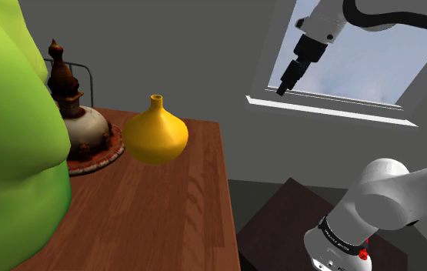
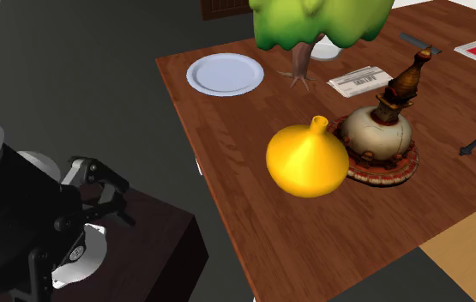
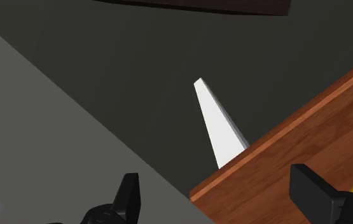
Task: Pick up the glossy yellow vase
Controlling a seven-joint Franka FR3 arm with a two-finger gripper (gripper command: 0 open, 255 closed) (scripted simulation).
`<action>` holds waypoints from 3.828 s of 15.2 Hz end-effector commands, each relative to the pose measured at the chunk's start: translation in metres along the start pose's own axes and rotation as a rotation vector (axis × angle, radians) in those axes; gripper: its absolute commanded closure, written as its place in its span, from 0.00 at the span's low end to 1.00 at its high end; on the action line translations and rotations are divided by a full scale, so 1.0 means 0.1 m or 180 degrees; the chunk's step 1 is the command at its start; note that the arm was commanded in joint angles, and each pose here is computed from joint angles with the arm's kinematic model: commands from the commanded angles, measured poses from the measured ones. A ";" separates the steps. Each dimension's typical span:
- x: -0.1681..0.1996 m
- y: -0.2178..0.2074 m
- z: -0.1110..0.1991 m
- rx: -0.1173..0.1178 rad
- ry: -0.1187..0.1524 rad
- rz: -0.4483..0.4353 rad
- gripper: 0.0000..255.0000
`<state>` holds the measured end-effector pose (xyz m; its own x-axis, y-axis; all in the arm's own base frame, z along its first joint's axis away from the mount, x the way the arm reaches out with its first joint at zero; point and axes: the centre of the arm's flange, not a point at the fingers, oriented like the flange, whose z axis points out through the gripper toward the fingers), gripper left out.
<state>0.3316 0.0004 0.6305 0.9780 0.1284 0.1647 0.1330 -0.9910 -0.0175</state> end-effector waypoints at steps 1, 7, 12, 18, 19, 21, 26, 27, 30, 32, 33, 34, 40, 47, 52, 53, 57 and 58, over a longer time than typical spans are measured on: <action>0.00 0.00 0.00 0.0000 0.0000 0.0000 0.00; 0.43 -0.67 0.08 -0.0011 -0.0012 -0.0007 0.00; 0.79 -1.23 0.15 -0.0020 -0.0022 -0.0012 0.00; 1.22 -1.90 0.24 -0.0032 -0.0034 -0.0019 0.00; 1.29 -2.01 0.26 -0.0033 -0.0036 -0.0020 0.00; 1.43 -2.23 0.29 -0.0037 -0.0040 -0.0022 0.00; 1.79 -2.79 0.37 -0.0046 -0.0050 -0.0027 0.00; 1.86 -2.90 0.38 -0.0048 -0.0052 -0.0028 0.00; 2.07 -3.24 0.43 -0.0054 -0.0058 -0.0032 0.00; 2.10 -3.30 0.49 -0.0055 -0.0059 -0.0032 0.00; 2.09 -3.30 0.55 -0.0055 -0.0059 -0.0032 0.00; 2.08 -3.30 0.60 -0.0055 -0.0059 -0.0032 0.00; 2.04 -3.30 0.84 -0.0055 -0.0059 -0.0032 0.00; 2.05 -3.30 0.85 -0.0055 -0.0059 -0.0032 1.00; 2.06 -3.30 0.73 -0.0055 -0.0059 -0.0032 1.00; 2.07 -3.30 0.68 -0.0055 -0.0059 -0.0032 1.00; 2.11 -3.30 0.47 -0.0055 -0.0059 -0.0032 1.00; 2.11 -3.30 0.42 -0.0055 -0.0059 -0.0032 1.00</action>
<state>0.5013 0.3559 0.6233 0.9795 0.1390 0.1455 0.1403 -0.9901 0.0014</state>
